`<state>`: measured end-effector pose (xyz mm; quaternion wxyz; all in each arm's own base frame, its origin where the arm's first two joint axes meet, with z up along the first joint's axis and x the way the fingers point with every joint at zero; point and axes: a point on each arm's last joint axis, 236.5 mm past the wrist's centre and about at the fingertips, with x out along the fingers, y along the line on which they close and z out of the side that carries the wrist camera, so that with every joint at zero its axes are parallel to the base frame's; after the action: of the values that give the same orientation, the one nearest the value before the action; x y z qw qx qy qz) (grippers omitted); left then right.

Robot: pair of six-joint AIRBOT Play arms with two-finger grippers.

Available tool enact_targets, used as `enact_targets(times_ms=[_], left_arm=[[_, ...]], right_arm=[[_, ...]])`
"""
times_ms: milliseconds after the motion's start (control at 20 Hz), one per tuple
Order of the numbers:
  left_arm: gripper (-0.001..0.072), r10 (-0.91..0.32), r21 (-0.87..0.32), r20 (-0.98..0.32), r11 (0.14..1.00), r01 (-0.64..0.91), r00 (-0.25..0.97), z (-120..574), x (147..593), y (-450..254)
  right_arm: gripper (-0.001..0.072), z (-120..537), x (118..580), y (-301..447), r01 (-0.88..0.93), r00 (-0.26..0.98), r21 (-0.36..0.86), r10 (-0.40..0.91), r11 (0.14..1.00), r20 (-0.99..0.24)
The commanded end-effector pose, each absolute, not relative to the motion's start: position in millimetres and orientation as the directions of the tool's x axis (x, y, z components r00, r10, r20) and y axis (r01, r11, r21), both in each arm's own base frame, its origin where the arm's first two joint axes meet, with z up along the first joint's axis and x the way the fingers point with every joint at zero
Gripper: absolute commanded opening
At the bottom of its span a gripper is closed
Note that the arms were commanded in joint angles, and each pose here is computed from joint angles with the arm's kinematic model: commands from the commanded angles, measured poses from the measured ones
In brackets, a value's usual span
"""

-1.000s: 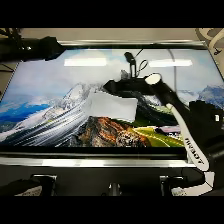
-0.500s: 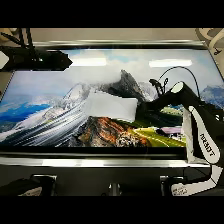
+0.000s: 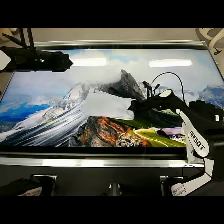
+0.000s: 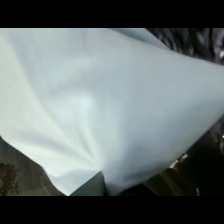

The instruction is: Fold the shirts.

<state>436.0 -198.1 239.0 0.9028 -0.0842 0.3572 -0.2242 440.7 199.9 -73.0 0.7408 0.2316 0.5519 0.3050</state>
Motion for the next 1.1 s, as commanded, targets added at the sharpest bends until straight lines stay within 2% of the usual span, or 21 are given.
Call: enact_targets(times_ms=[0, 100, 250, 400, 550, 750, 950, 1050], left_arm=[[0.0025, -0.462, -0.313, -0.615, 0.887, 0.34, 0.639, 234, 438, -198], [0.0025, -0.459, -0.314, -0.628, 0.889, 0.334, 0.629, 226, 440, -199], [0.0025, -0.454, -0.307, -0.64, 0.89, 0.336, 0.62, 215, 443, -200], [0.0025, -0.452, -0.305, -0.618, 0.892, 0.335, 0.643, 211, 452, -200], [0.0025, -0.454, -0.306, -0.608, 0.891, 0.336, 0.651, 209, 455, -202], [0.0025, -0.469, -0.29, -0.586, 0.883, 0.37, 0.66, 214, 455, -212], [0.0025, -0.482, -0.284, -0.584, 0.875, 0.391, 0.653, 214, 451, -221], [0.0025, -0.486, -0.27, -0.576, 0.872, 0.408, 0.658, 216, 452, -223]], right_arm=[[0.0014, -12, 464, 189, -0.377, 0.253, 0.691, 0.786, 0.617, -0.564], [0.0013, 49, 483, 148, -0.442, 0.336, 0.652, 0.788, 0.616, -0.516], [0.0013, 129, 492, 62, -0.378, 0.507, 0.606, 0.704, 0.7, -0.497], [0.0013, 166, 468, -31, -0.244, 0.631, 0.519, 0.541, 0.819, -0.557], [0.0013, 180, 427, -101, -0.11, 0.674, 0.476, 0.417, 0.873, -0.61], [0.0014, 199, 383, -179, 0.086, 0.754, 0.486, 0.262, 0.87, -0.602], [0.0014, 225, 348, -234, 0.234, 0.832, 0.551, 0.127, 0.801, -0.539], [0.0014, 236, 329, -249, 0.291, 0.844, 0.547, 0.059, 0.785, -0.533]])
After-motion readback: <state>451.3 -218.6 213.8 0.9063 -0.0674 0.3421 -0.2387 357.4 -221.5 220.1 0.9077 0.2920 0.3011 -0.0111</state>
